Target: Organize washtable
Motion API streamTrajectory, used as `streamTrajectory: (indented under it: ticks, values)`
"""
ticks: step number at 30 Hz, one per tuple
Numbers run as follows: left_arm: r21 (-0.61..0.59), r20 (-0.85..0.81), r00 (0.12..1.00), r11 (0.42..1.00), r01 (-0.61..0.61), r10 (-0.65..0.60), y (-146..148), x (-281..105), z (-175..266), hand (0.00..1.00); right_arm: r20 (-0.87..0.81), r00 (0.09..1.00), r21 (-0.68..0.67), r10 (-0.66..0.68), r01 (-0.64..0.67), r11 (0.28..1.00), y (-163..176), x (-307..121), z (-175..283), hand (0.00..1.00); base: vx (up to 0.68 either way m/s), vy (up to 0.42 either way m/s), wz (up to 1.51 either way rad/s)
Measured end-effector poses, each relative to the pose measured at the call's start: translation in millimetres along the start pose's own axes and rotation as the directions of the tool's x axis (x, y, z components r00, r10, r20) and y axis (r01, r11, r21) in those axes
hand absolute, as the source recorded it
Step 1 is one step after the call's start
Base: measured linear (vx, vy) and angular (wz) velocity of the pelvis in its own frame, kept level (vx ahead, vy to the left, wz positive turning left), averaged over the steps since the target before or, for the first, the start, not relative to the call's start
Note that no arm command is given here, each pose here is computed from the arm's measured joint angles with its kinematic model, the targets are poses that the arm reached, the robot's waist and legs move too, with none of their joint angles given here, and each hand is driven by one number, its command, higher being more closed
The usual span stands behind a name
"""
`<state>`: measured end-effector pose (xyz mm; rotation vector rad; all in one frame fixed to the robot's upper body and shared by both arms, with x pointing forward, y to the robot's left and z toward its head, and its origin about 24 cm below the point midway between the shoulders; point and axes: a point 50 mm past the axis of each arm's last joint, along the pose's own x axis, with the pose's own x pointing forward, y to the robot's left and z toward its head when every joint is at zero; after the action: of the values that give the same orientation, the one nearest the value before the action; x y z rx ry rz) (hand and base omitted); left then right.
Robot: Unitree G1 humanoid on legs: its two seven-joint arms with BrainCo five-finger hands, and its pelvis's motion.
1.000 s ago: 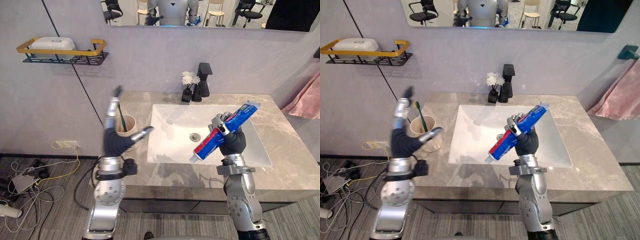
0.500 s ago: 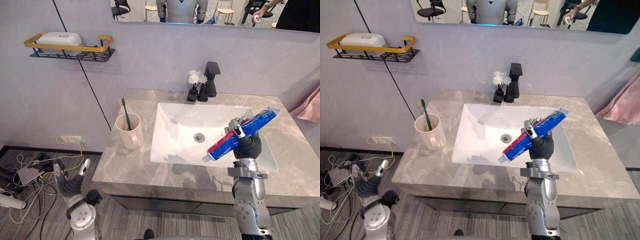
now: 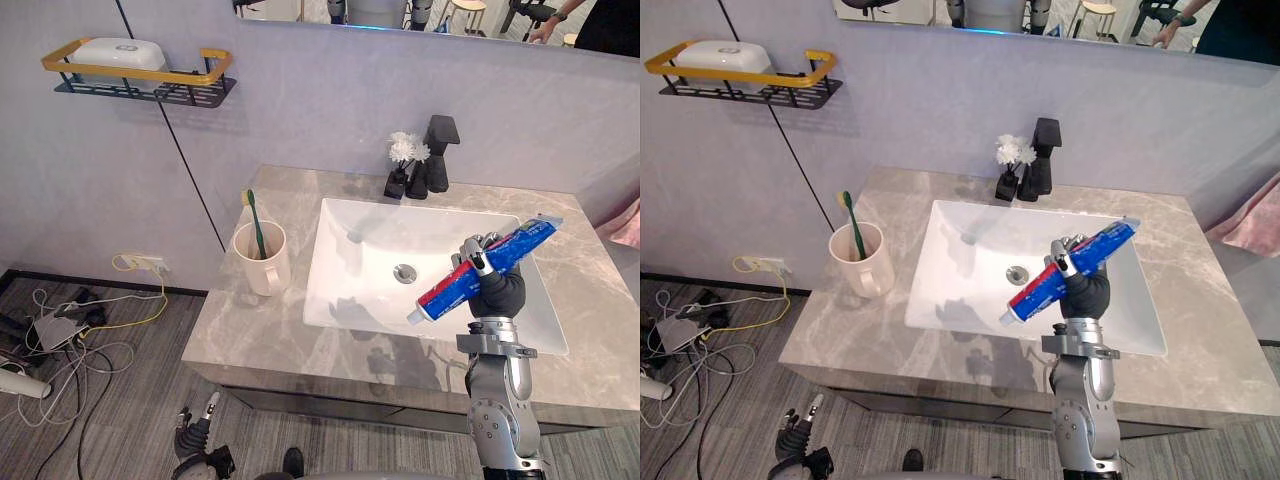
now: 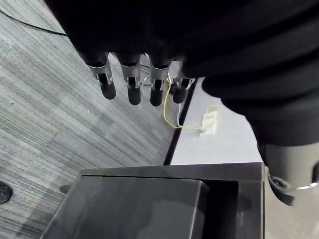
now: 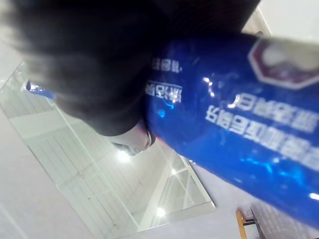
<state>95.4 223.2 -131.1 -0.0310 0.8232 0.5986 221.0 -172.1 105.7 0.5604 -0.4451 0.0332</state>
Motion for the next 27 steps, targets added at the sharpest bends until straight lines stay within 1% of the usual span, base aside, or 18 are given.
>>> streamTrajectory:
  ticks: [4,9,13,16,21,25,27]
  values:
    - [0.039,-0.049,0.998,0.998,0.047,-0.045,-5,-2,-12,0.00,-0.003,1.000,-0.002,0.008,-0.008,1.000,1,0,-1,1.00,-0.04,-0.012,0.01]
    - [0.100,-0.077,0.995,0.992,0.071,-0.063,-4,-3,-19,0.00,-0.014,0.999,-0.034,0.039,-0.039,0.999,5,2,-1,1.00,0.00,0.000,0.00]
    - [0.113,-0.091,0.994,0.991,0.077,-0.067,-2,-1,-20,0.00,0.013,0.998,-0.040,0.067,-0.066,0.997,10,10,2,1.00,0.00,0.000,0.00]
    - [0.132,-0.090,0.992,0.986,0.097,-0.086,-6,0,-19,0.00,0.049,0.994,-0.067,0.102,-0.099,0.993,18,22,7,1.00,0.00,-0.002,0.03]
    - [0.177,-0.085,0.989,0.975,0.132,-0.119,-8,2,-16,0.00,0.128,0.969,-0.120,0.213,-0.198,0.973,42,46,19,1.00,-0.01,-0.010,0.08]
    - [0.206,-0.078,0.988,0.967,0.150,-0.136,-11,3,-14,0.00,0.200,0.930,-0.140,0.308,-0.284,0.949,69,64,27,1.00,-0.03,-0.020,0.04]
    - [0.208,-0.072,0.987,0.966,0.156,-0.144,-13,4,-12,0.00,0.234,0.913,-0.169,0.333,-0.299,0.939,77,70,33,1.00,-0.01,-0.009,0.02]
